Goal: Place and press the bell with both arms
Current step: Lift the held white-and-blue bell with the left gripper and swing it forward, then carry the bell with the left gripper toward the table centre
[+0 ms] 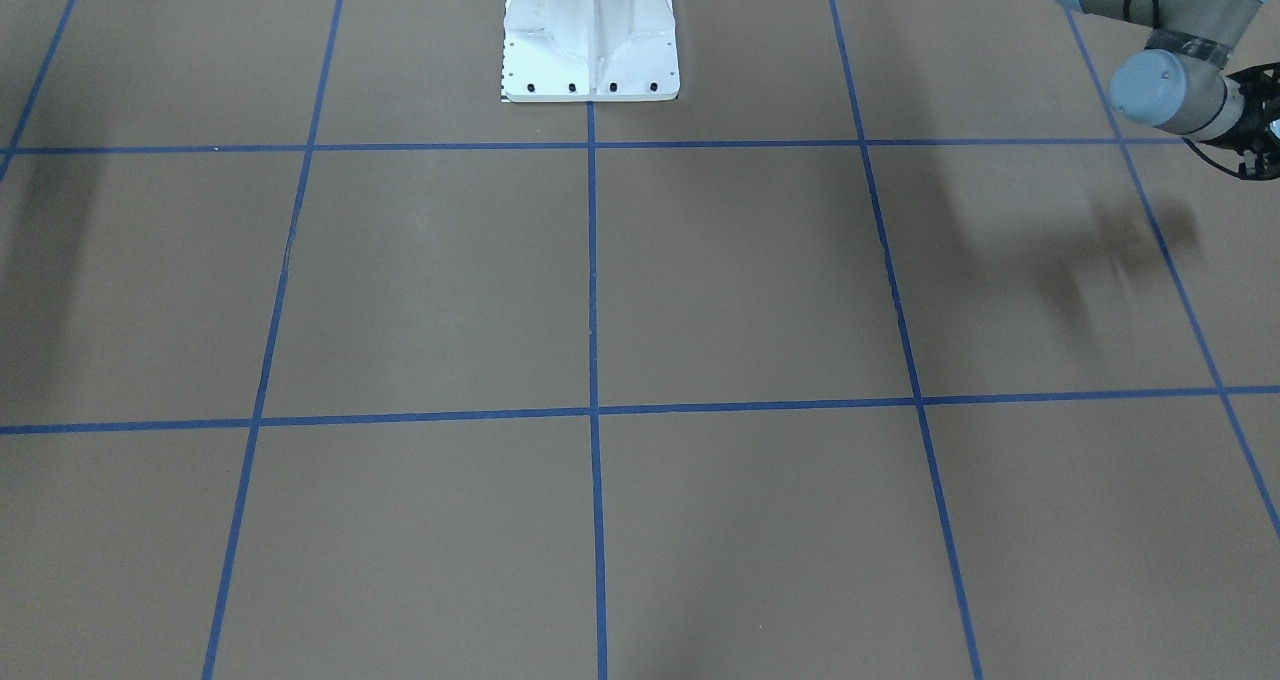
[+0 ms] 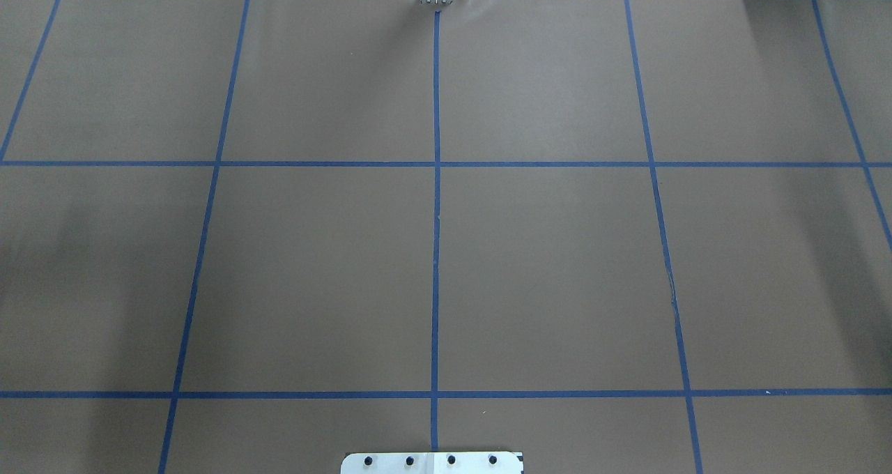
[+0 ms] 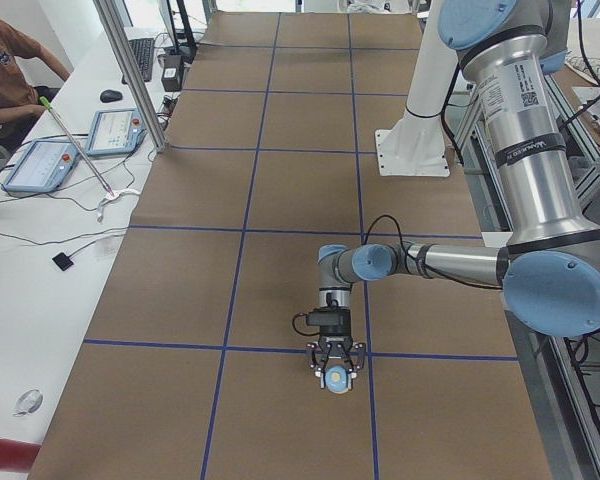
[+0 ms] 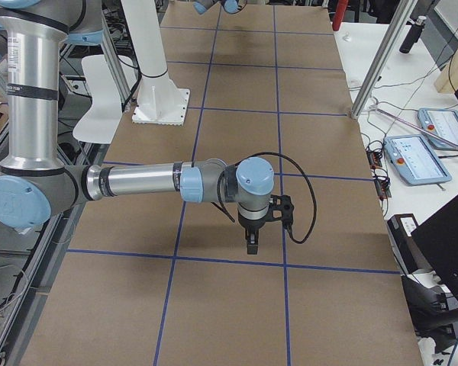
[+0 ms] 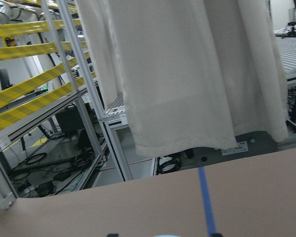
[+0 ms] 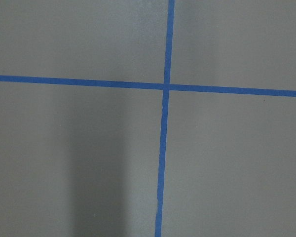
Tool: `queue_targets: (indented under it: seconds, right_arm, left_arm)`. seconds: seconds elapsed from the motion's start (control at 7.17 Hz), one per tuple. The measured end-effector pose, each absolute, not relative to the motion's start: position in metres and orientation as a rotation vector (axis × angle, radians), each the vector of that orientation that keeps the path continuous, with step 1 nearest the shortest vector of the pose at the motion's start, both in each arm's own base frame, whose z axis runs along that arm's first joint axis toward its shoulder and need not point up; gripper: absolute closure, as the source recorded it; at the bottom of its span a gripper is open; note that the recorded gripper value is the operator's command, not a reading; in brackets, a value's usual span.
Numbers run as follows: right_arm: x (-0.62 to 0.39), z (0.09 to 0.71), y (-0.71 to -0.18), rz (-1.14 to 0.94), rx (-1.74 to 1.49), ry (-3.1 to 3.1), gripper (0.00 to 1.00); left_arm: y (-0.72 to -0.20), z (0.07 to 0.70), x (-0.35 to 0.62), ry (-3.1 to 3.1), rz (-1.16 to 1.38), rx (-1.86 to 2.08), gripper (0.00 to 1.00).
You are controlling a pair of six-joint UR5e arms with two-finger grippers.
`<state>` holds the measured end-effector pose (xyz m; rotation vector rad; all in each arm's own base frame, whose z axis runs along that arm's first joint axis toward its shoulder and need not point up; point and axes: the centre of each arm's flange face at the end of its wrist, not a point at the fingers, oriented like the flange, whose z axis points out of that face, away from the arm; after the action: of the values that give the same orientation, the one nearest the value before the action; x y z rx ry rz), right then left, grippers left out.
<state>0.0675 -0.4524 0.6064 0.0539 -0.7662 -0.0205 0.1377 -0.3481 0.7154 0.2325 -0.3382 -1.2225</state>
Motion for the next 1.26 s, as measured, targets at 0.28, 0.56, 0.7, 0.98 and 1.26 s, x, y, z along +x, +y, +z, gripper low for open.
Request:
queue_targets:
  seconds: [0.28, 0.56, 0.7, 0.98, 1.26]
  right_arm:
    - [0.068, 0.608, -0.452, -0.016, 0.049, -0.765, 0.00]
    - [0.067, 0.609, -0.452, -0.014, 0.046, -0.766, 0.00]
    - [0.067, 0.609, -0.453, -0.014, 0.045, -0.766, 0.00]
    - [0.067, 0.610, -0.454, -0.014, 0.042, -0.766, 0.00]
    - [0.067, 0.609, -0.455, -0.015, 0.045, -0.767, 0.00]
  left_arm:
    - [-0.441, 0.669, 0.153, -0.249, -1.133, 0.275, 1.00]
    - [-0.516, 0.620, 0.187, -0.097, -1.015, 0.340, 1.00]
    - [-0.543, 0.595, 0.205, 0.000, -1.000, 0.387, 1.00]
    - [-0.593, 0.531, 0.247, 0.243, -0.932, 0.514, 1.00]
    - [-0.597, 0.482, 0.302, 0.488, -0.727, 0.672, 1.00]
